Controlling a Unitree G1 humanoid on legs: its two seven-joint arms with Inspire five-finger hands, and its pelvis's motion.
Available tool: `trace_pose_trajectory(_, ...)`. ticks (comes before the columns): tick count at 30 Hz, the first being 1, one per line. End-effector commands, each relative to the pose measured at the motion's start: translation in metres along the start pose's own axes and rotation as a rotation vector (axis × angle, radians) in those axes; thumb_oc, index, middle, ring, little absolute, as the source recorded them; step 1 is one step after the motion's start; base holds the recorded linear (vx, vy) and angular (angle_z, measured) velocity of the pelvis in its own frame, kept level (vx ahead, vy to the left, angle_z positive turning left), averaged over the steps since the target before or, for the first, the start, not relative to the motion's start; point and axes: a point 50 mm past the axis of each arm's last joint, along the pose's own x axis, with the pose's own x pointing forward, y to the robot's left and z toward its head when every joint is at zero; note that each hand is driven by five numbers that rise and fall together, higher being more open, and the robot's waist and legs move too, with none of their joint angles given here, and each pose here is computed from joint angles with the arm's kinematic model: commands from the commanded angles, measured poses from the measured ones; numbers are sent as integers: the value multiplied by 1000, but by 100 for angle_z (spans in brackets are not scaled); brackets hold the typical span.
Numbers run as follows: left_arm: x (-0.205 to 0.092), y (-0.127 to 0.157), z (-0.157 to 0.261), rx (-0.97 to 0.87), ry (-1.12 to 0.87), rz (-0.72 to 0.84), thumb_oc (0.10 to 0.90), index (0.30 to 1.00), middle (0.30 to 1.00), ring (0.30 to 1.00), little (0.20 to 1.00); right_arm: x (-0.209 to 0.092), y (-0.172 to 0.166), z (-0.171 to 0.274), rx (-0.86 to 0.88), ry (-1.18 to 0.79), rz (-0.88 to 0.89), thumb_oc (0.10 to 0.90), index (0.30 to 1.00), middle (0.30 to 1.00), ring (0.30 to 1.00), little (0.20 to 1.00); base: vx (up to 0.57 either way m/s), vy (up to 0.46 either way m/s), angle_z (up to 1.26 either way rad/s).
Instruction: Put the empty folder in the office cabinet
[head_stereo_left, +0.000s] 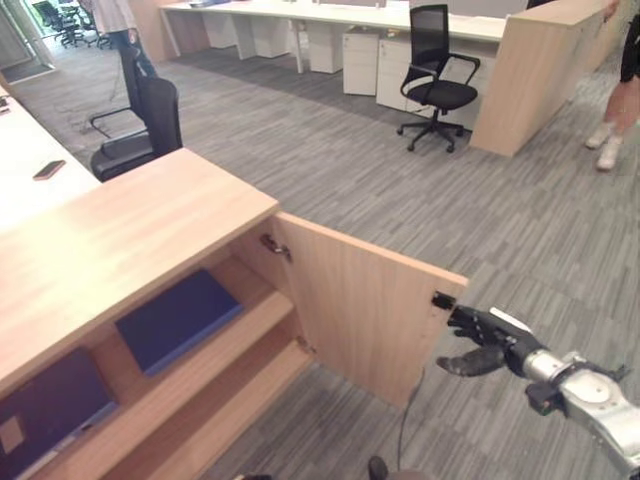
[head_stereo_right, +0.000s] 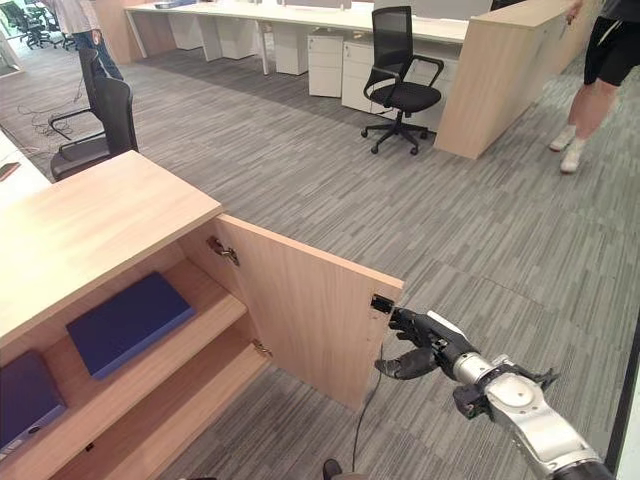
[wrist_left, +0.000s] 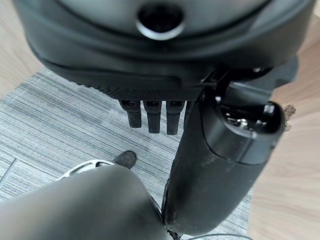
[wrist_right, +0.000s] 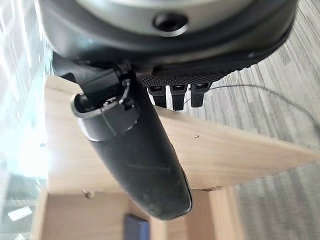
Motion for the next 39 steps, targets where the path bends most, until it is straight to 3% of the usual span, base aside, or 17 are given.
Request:
trace_pose_trajectory(1, -1, 6, -14, 55, 58, 37, 800, 900, 900, 900, 900, 31, 57, 111, 220, -608, 266, 800, 900, 900, 900, 900, 6, 7, -15)
trace_pose_trajectory(6, -1, 4, -15, 58, 63, 45, 800, 900, 900, 900, 900, 38, 116, 107, 411, -557, 536, 800, 900, 900, 900, 900, -3, 13, -9)
trace_pose_trajectory(10, -1, 2, -12, 52, 46, 54, 800, 900, 900, 900, 900, 40, 158, 99, 424, -457, 735, 800, 900, 900, 900, 900, -17, 17, -19)
trace_pose_trajectory(22, -1, -2, -10, 74, 42, 46, 800, 900, 900, 900, 900, 66, 161, 75, 476, -345, 638, 800, 900, 900, 900, 900, -4, 12, 0)
trace_pose_trajectory(26, 0, -4, -9, 79, 43, 47, 800, 900, 900, 900, 900, 64, 182, 83, 544, -355, 712, 800, 900, 900, 900, 900, 5, 11, 41)
trace_pose_trajectory(31, 1, -10, 4, 76, 5, 71, 800, 900, 900, 900, 900, 63, 236, 75, 710, -230, 829, 800, 900, 900, 900, 900, -4, 21, 22)
trace_pose_trajectory(39, 1, -11, 9, 96, -16, 72, 800, 900, 900, 900, 900, 62, 236, 72, 602, -223, 857, 800, 900, 900, 900, 900, -9, 7, 17)
